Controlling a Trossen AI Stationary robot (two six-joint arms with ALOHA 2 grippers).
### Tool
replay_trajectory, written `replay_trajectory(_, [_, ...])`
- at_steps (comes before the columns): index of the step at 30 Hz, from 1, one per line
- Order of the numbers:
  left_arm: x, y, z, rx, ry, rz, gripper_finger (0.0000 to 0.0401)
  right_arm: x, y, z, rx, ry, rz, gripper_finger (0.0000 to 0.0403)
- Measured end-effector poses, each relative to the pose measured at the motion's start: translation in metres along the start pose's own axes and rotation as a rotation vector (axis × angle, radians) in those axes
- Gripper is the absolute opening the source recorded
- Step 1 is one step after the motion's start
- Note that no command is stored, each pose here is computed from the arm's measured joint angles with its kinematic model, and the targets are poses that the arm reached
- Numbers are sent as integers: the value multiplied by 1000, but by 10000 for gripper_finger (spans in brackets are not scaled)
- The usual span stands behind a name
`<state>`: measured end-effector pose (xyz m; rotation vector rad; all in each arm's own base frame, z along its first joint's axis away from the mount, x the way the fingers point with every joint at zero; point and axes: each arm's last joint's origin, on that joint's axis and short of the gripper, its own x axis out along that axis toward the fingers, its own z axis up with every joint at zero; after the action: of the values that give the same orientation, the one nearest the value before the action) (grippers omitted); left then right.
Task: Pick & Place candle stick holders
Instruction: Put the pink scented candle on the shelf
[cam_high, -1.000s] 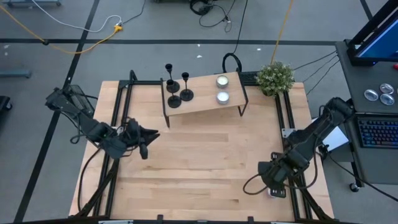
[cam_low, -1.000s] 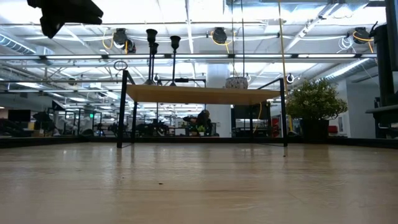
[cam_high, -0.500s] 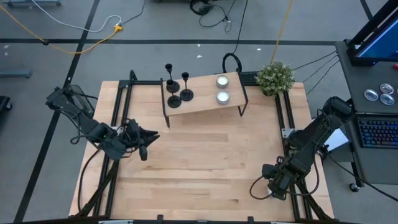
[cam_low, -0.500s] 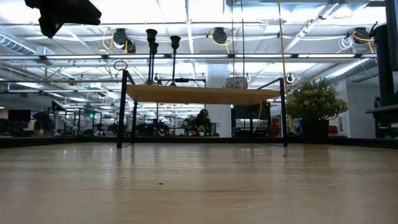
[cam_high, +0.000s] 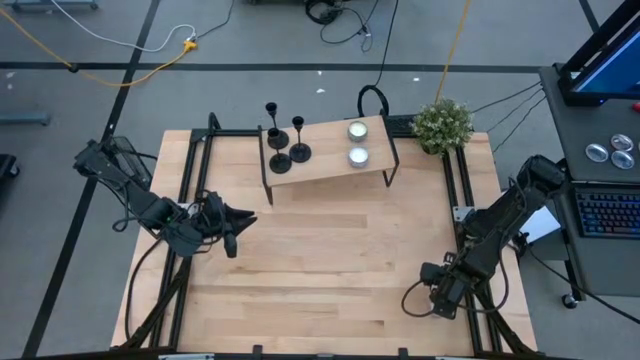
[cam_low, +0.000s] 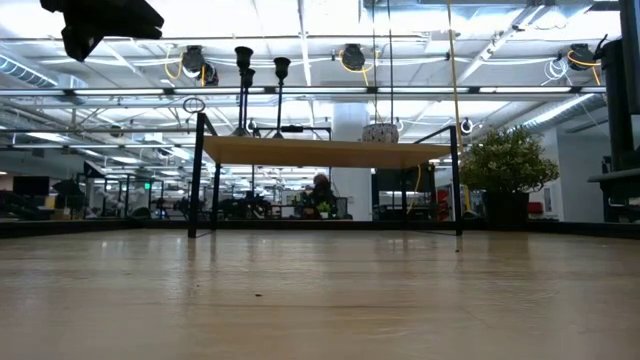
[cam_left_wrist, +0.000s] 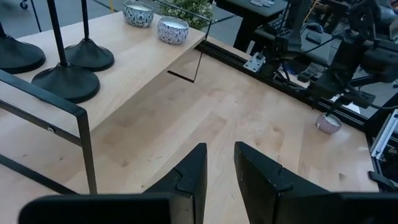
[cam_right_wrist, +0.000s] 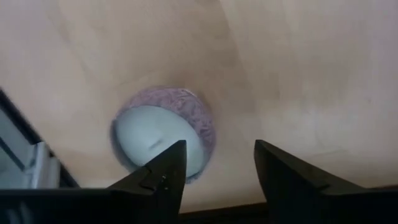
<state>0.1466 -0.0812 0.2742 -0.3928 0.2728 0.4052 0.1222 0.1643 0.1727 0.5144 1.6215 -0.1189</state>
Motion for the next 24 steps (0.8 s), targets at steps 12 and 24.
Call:
replay_trajectory(12, [0,0,0,-6,0,0,86,7,-7,0,11,6,-18,154])
replay_trajectory(24, [0,0,0,-7,0,0,86,7,-5,0,1,2,-3,34])
